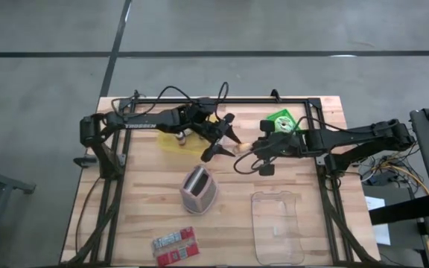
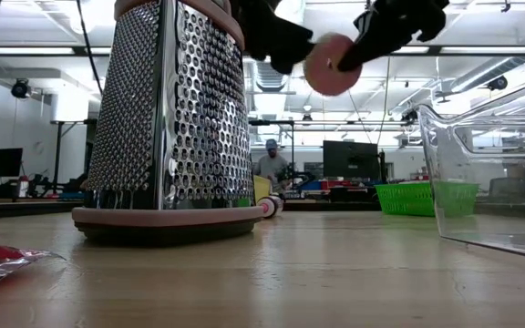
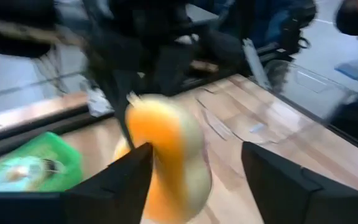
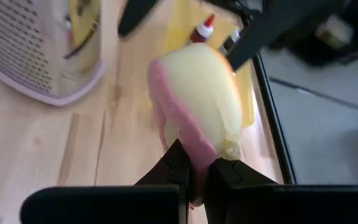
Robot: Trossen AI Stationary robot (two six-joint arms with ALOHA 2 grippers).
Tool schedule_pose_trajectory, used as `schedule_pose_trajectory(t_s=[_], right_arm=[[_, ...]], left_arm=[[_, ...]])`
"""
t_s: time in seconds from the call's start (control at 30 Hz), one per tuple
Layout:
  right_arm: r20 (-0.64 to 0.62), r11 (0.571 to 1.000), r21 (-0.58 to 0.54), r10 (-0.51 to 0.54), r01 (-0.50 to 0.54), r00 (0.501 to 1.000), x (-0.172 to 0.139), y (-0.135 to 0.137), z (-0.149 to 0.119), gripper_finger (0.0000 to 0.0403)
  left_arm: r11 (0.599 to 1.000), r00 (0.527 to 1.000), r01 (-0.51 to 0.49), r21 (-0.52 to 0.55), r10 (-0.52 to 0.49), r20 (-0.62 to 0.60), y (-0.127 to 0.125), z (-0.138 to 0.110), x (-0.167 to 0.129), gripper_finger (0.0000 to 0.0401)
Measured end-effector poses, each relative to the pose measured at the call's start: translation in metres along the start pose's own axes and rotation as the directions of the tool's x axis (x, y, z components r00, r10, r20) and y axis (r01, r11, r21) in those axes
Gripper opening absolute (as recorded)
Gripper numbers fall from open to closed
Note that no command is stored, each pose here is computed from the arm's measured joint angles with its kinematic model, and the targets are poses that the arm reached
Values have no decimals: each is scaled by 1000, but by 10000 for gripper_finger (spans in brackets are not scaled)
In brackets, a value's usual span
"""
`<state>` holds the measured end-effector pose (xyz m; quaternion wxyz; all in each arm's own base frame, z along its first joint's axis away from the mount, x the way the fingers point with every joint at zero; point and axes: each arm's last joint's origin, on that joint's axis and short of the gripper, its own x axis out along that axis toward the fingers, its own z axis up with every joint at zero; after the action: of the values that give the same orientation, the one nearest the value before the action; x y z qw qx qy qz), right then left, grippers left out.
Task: Pick & Place Food Item
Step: Put the pink donut into the green bin
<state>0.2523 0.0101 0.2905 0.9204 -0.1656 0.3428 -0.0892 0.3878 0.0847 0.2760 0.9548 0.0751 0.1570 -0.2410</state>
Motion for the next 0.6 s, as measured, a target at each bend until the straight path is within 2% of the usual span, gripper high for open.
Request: schedule_pose_trajectory(t_s=[0.1, 0.23, 0.4, 0.6], right_arm=[[-39, 1000, 2, -2, 2, 999, 2, 2, -7, 10], [-52, 999, 32, -33, 35, 998, 2, 2, -12, 10], [-166, 985, 34, -159, 167, 973, 1, -1, -24, 10], [-264, 957, 72, -253, 281, 931, -9, -17, -38, 10]], left_arm=[[997, 998, -66, 32, 65, 13, -2, 13, -12, 271], [990, 990, -138, 41, 136, 34, -6, 28, -27, 282], [990, 990, -134, 41, 132, 57, -18, 43, -39, 279], [994, 994, -107, 29, 106, 39, -36, 41, -48, 278]])
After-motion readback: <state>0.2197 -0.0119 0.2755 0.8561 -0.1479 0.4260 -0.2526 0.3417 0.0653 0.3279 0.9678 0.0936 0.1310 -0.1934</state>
